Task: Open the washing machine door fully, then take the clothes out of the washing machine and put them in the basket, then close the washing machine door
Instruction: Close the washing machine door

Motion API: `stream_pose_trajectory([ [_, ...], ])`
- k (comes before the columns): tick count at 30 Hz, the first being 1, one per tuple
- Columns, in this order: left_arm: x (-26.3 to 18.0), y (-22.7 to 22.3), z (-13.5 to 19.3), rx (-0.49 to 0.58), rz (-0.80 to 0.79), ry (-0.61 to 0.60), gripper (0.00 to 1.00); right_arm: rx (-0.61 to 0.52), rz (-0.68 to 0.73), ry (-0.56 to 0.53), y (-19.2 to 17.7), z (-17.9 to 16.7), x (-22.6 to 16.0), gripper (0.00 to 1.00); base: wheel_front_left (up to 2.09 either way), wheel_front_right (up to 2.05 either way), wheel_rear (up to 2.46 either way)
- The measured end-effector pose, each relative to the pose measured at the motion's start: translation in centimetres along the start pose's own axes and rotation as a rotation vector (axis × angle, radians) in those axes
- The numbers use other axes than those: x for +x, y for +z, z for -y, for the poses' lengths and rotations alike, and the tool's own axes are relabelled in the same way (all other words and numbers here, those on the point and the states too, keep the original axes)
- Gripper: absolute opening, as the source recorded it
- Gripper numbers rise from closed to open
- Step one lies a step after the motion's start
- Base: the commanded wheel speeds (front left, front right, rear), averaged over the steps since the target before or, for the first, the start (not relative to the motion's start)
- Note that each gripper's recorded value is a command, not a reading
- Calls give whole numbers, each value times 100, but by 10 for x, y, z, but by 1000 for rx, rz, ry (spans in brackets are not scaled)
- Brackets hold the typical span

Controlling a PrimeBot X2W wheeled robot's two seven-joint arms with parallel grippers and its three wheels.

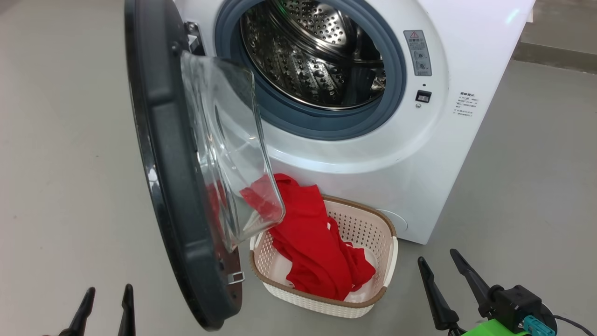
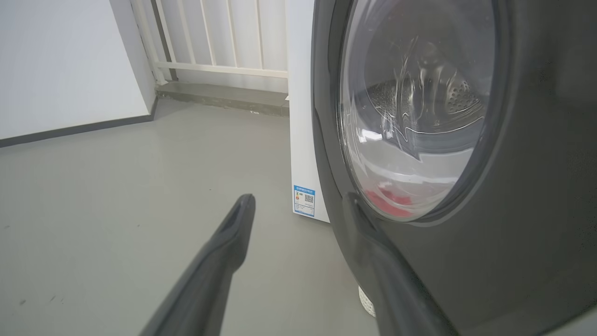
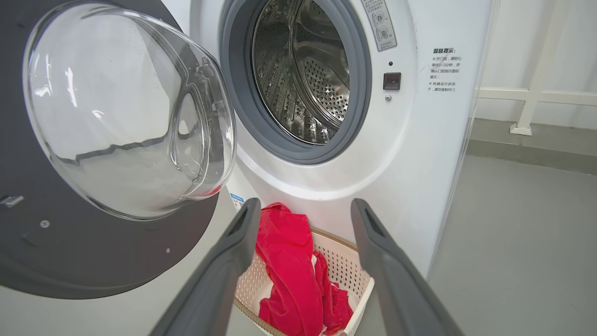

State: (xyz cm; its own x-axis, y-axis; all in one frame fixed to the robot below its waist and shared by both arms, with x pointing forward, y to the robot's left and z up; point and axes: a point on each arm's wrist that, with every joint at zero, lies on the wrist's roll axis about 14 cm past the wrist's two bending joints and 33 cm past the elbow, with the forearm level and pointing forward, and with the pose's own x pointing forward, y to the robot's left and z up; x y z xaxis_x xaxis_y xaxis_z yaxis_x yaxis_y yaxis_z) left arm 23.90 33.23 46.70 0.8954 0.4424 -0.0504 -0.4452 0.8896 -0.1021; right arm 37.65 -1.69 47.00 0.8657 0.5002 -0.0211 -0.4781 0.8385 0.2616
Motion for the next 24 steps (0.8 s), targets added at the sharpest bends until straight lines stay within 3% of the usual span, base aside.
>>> stream_pose_trajectory([
  [13, 1, 13, -3, -36, 46, 14, 100, -2, 5, 0, 2, 0, 0, 100, 0, 0, 0],
  [15, 2, 21, -6, -61, 72, 23, 83, -2, 6, 1, 2, -1, 0, 100, 0, 0, 0],
  [16, 2, 24, -8, -74, 85, 28, 61, -2, 6, 2, 2, -1, 0, 100, 0, 0, 0],
  [18, 3, 29, -8, -82, 98, 27, 33, -3, 7, 2, 2, -1, 0, 100, 0, 0, 0],
  [19, 4, 34, -8, -90, 115, 24, 10, -3, 7, 3, 3, -1, 1, 100, 0, 0, 0],
  [20, 6, 40, -8, -103, 134, 21, 0, -3, 7, 3, 3, -2, 1, 100, 0, 0, 0],
  [24, 16, 71, -8, -151, 224, -5, 0, -2, 7, 2, 2, -1, 0, 100, 0, 0, 0],
])
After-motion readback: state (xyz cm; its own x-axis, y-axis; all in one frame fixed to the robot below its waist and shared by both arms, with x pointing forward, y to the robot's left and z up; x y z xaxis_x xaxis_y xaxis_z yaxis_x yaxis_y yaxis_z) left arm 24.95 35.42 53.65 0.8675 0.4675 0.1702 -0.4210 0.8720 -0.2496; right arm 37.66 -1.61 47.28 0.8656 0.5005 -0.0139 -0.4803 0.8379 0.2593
